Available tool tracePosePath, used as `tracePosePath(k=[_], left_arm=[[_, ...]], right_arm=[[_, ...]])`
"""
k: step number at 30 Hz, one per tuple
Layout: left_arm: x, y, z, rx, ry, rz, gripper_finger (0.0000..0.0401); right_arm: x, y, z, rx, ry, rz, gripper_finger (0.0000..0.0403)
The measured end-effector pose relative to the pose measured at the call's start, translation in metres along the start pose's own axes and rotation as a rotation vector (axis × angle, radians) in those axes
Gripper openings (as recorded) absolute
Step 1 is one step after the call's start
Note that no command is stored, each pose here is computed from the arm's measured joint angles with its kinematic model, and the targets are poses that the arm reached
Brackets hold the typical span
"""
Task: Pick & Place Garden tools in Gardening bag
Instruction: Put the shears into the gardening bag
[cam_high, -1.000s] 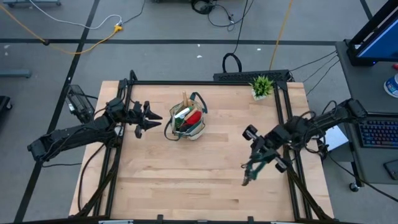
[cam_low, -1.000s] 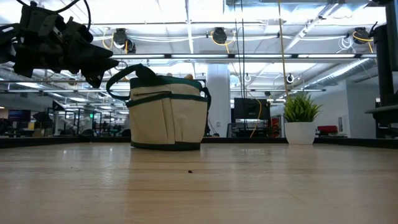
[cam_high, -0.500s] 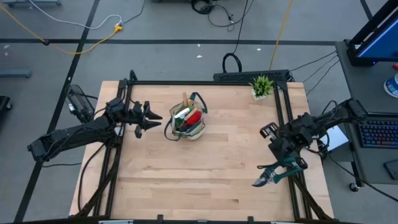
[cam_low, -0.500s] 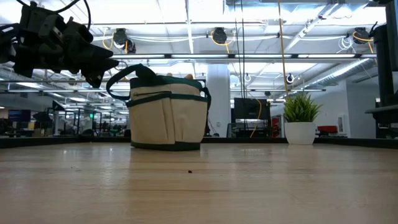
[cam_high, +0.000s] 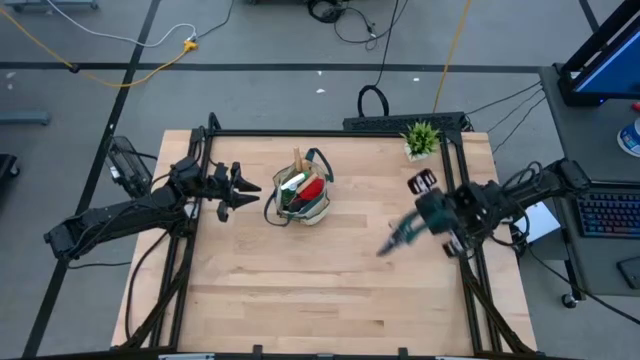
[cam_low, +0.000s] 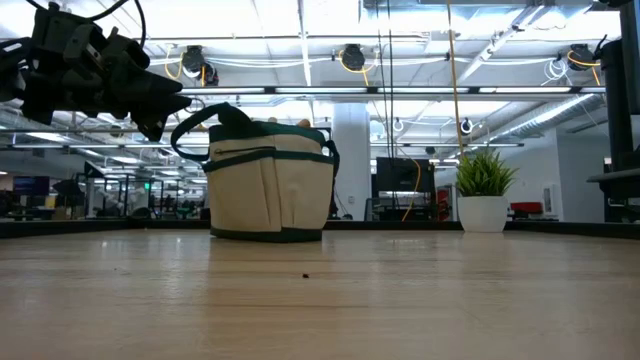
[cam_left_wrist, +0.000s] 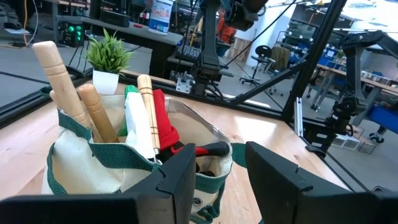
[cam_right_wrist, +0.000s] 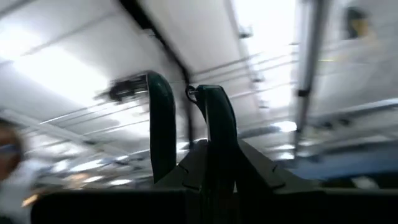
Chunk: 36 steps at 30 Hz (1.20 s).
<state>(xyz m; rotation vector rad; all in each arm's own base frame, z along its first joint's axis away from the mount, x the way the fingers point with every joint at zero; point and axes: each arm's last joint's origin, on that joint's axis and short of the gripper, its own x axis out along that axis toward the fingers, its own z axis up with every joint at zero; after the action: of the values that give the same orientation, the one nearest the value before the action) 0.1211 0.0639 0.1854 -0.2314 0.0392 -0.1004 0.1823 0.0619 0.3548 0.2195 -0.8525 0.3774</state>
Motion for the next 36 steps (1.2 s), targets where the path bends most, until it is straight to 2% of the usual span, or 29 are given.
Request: tracePosePath(k=[8, 15, 21, 29, 36], left_arm=[[0.000, 0.000, 0.000, 0.000, 0.000, 0.000, 0.0145], [0.000, 0.000, 0.000, -0.004, 0.000, 0.000, 0.0145], [0.000, 0.000, 0.000, -0.015, 0.000, 0.000, 0.0145], [0.000, 0.001, 0.000, -0.040, -0.010, 0.034, 0.0145], [0.000, 0.001, 0.001, -0.096, -0.012, 0.034, 0.0145]], right_arm=[[-0.002, -0.011, 0.001, 0.010, -0.040, -0.396, 0.0044], [-0.008, -0.020, -0.008, -0.025, 0.028, -0.724, 0.0044], [-0.012, -0.024, -0.014, -0.093, 0.095, -0.896, 0.0044], [-0.021, -0.028, -0.026, -0.249, 0.259, -1.108, 0.0044], [-0.028, -0.030, -0.035, -0.362, 0.384, -1.201, 0.0044]])
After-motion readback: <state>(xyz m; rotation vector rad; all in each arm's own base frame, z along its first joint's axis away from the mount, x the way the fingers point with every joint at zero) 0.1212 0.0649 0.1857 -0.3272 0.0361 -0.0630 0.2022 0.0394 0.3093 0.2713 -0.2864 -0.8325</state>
